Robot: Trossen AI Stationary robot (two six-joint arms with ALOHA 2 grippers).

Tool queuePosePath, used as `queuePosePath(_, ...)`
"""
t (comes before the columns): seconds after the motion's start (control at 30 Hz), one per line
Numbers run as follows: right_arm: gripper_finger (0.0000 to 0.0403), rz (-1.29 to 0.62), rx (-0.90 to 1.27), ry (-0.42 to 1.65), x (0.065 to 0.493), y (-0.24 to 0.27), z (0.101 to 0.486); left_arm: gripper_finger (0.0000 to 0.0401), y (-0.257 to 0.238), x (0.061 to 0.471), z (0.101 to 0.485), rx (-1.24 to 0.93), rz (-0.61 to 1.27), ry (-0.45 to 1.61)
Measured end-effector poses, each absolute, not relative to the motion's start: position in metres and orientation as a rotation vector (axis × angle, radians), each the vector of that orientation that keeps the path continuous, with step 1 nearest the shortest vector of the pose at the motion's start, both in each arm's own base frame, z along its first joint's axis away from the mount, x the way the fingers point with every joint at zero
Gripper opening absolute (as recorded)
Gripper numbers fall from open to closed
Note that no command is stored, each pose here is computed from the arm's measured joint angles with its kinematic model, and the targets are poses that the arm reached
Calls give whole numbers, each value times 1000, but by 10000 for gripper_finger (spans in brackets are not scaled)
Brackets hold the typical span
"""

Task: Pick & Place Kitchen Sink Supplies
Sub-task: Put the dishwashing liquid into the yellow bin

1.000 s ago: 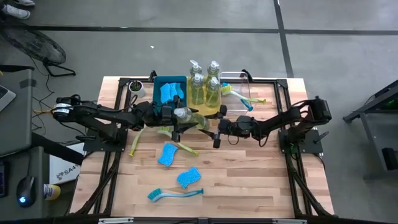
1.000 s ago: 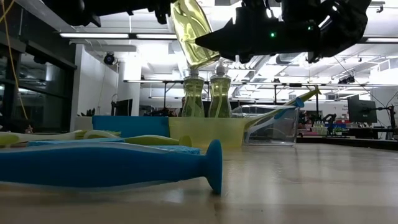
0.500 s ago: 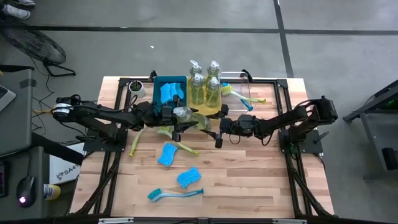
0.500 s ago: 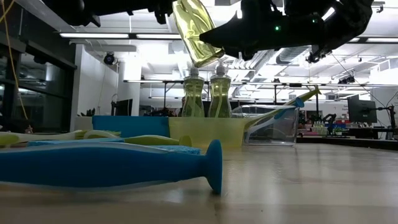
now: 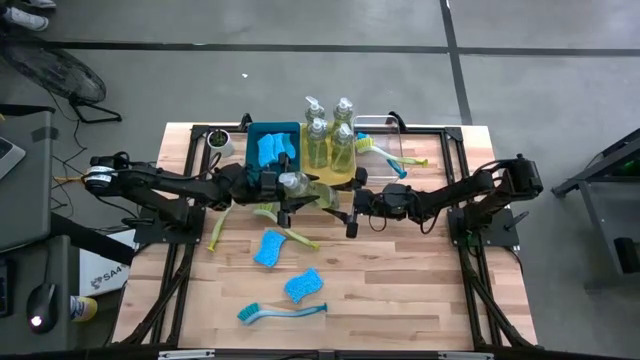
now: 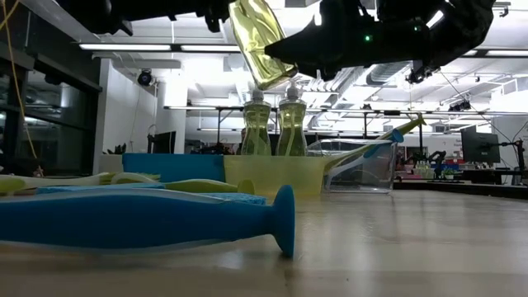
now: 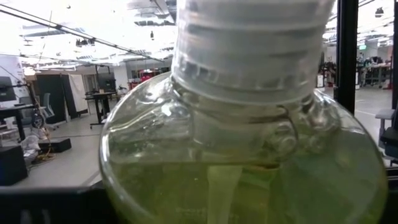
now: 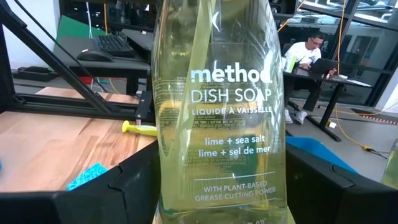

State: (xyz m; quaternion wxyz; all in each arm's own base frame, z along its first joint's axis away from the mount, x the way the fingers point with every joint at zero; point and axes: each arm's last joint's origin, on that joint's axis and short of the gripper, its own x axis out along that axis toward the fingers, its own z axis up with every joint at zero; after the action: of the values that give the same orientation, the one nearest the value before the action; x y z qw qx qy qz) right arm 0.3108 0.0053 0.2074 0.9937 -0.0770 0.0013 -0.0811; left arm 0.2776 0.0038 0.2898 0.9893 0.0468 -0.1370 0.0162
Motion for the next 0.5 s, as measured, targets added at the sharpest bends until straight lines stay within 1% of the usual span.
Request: queuePosePath(0.5, 269, -185, -163, 9, 310, 6, 207, 201, 4, 277, 290, 114, 61, -274)
